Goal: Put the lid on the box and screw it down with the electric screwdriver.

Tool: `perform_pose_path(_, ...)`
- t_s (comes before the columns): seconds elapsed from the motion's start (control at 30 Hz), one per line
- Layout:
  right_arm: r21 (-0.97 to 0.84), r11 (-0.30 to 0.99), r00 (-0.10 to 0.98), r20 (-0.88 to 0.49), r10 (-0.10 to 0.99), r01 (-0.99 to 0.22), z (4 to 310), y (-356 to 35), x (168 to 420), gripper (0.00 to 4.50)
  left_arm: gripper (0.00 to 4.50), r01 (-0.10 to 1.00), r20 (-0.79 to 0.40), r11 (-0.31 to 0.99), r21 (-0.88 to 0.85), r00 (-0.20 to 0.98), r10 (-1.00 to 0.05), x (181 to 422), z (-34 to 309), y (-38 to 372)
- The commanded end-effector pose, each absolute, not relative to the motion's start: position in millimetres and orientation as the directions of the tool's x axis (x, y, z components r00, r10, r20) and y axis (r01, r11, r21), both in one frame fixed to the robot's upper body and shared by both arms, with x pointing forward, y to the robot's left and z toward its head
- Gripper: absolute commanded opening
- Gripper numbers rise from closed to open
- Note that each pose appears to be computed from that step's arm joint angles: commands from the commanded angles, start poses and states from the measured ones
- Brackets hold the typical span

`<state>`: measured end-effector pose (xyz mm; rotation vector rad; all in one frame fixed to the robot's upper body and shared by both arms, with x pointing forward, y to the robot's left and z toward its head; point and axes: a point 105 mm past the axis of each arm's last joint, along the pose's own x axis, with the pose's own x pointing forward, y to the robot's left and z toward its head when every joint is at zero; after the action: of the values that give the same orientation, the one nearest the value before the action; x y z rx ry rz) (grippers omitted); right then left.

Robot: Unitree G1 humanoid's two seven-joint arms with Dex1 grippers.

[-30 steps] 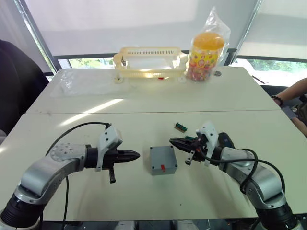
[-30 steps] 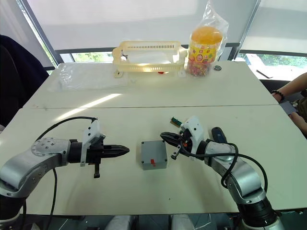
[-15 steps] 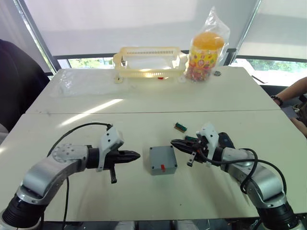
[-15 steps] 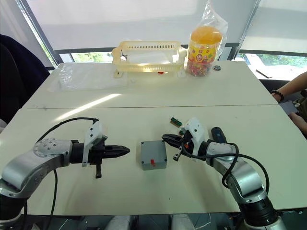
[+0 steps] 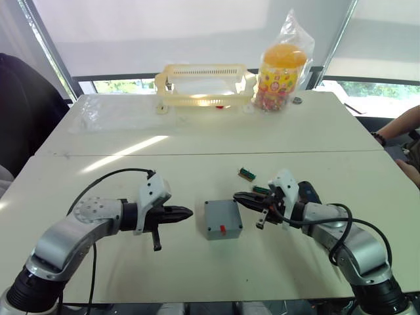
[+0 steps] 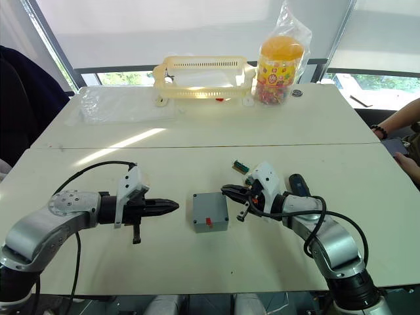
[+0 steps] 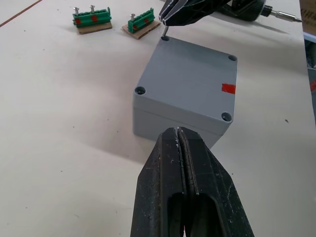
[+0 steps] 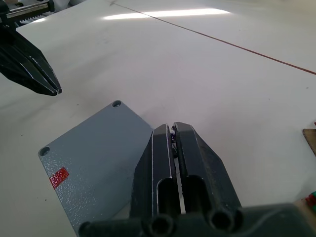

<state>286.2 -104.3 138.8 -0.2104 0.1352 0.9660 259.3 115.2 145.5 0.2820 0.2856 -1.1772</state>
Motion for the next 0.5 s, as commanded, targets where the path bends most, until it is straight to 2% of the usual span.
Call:
perform_pose_path(0.03,-0.123,0.534,0.548,-0.196,0.813,-0.837,142.1,-102.5,281.1,0.04,0.0,0.933,-0.35,0.347,0.099,0.359,-0.865,259.4,150.5,112.4)
perform_pose_path(0.5,-0.142,0.533,0.551,-0.195,0.811,-0.834,139.5,-98.4,288.0,0.04,0.0,0.931,-0.349,0.351,0.102,0.364,-0.864,259.7,150.6,111.9)
